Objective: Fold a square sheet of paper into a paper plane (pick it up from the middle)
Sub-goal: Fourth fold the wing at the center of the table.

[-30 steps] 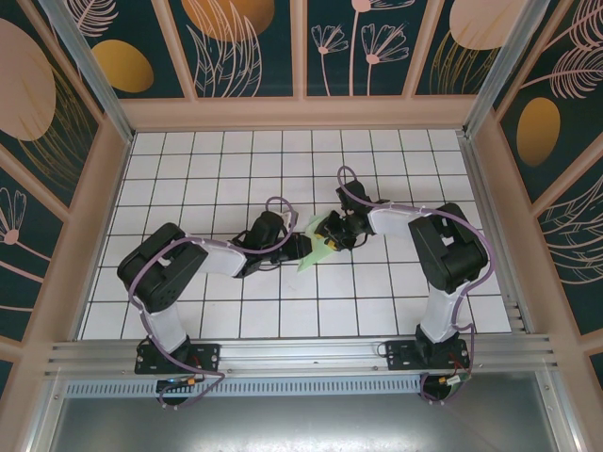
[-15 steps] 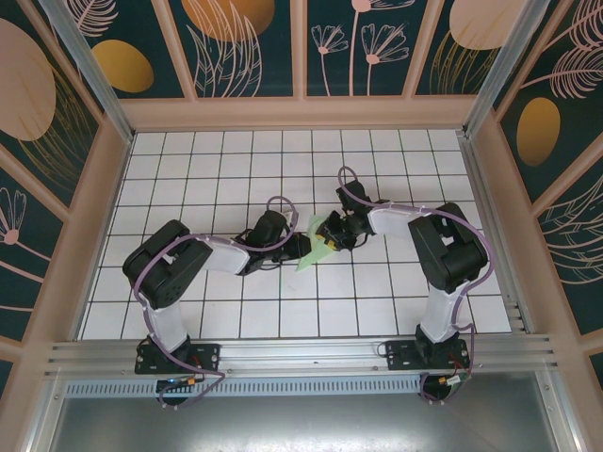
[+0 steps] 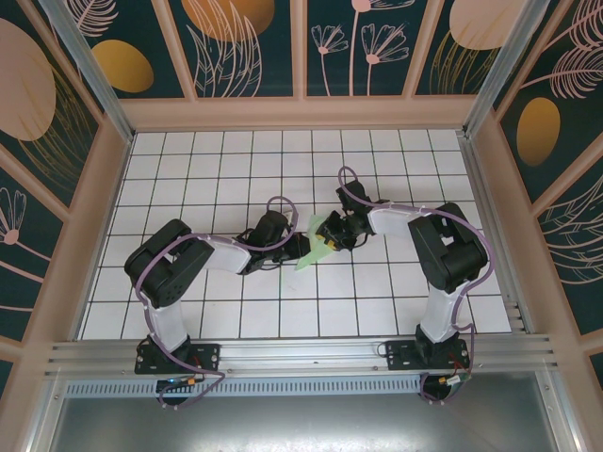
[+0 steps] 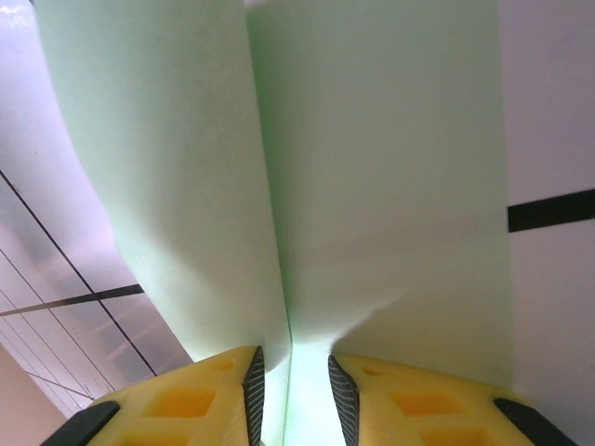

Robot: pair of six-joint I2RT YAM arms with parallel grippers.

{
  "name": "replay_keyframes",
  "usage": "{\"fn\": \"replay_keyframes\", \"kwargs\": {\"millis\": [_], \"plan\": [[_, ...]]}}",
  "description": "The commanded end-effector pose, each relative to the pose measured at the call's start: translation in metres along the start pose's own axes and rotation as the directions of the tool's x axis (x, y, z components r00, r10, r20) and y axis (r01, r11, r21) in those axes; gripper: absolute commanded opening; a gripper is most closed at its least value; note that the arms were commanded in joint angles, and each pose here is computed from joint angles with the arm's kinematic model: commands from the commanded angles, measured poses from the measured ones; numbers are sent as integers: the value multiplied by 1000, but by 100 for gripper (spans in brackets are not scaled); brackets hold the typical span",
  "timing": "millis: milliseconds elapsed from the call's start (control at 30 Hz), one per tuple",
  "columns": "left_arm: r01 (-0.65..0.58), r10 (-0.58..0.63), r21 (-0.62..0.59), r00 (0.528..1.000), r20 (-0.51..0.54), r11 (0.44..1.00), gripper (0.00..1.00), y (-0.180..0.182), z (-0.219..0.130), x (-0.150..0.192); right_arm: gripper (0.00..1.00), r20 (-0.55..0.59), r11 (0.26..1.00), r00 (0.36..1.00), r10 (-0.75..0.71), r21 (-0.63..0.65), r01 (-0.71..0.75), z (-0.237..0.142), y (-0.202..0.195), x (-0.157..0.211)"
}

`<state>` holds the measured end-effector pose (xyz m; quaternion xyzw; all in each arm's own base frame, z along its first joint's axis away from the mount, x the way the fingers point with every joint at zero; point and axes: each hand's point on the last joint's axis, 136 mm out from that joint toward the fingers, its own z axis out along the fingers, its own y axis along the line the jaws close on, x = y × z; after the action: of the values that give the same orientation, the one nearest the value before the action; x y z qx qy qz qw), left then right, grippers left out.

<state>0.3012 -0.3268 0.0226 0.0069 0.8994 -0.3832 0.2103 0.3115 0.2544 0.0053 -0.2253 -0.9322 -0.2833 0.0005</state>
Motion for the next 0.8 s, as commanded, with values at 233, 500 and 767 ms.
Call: {"fn": "replay_keyframes", "kwargs": {"millis": [233, 500, 767], "plan": [[-6, 6, -31, 1000, -17, 1000, 5, 8, 6, 1, 31, -4, 876, 988, 155, 463, -136, 37, -152, 29], [5, -7, -55, 1000, -30, 998, 4, 14, 7, 4, 31, -5, 873, 987, 161, 467, -140, 38, -154, 29], [12, -17, -96, 998, -60, 995, 2, 22, 7, 10, 31, -6, 881, 987, 159, 452, -139, 36, -148, 29]]}}
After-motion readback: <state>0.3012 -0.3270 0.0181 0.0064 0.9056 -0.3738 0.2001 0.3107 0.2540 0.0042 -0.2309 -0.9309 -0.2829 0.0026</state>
